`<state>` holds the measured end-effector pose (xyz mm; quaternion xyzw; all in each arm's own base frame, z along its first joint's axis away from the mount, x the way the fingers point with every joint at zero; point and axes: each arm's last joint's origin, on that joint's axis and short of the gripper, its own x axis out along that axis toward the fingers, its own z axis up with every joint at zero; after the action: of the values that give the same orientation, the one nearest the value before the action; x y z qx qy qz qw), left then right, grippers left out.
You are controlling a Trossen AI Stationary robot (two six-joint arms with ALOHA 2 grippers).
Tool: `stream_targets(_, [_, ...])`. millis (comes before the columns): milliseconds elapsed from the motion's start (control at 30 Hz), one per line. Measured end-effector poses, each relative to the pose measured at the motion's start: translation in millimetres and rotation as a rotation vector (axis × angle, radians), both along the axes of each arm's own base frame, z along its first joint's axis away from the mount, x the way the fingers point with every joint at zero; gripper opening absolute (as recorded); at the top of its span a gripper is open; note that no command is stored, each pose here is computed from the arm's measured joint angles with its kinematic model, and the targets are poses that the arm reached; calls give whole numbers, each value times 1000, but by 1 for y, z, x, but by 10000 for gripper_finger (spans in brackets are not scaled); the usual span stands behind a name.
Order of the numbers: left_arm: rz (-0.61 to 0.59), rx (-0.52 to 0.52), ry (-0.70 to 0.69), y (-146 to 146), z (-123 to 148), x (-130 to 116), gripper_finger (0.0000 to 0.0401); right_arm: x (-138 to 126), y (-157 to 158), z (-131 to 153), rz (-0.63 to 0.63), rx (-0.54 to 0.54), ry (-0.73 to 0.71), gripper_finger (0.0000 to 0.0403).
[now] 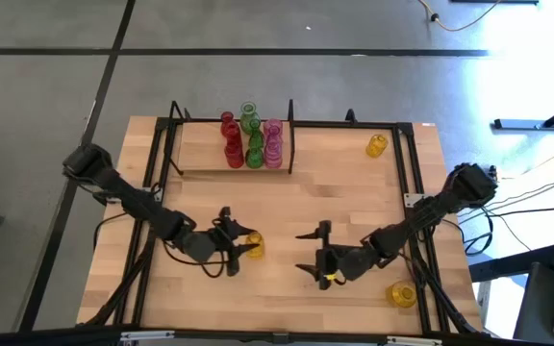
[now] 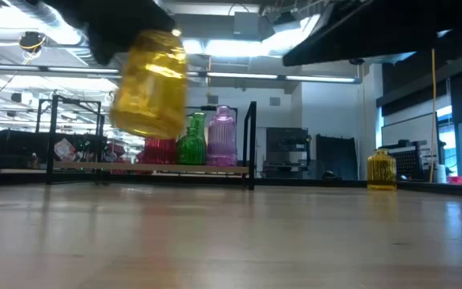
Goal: Sort vases onto shelf
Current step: Put the middle yellow vase on the shelf
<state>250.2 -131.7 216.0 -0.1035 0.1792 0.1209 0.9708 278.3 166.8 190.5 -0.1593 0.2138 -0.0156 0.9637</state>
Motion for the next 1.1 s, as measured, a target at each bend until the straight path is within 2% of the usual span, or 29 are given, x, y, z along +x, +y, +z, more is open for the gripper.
stream_targets(200, [41, -74, 25, 10, 22, -27, 150, -11, -2, -11, -43, 57, 96, 363])
stream_targets(333, [91, -96, 92, 17, 39, -42, 150, -23, -7, -30, -63, 106, 83, 363])
stream_targets(533, [207, -65, 192, 27, 75, -54, 150, -42, -20, -55, -86, 201, 31, 363])
stream_targets(667, [335, -17, 212, 39, 96, -62, 150, -50, -26, -63, -87, 240, -1, 363])
stream_targets(800, [474, 67, 176, 55, 104, -65, 150, -52, -28, -65, -76, 254, -8, 363])
stream_targets(1100, [734, 57, 214, 108, 104, -55, 151, -53, -28, -66, -71, 240, -3, 363])
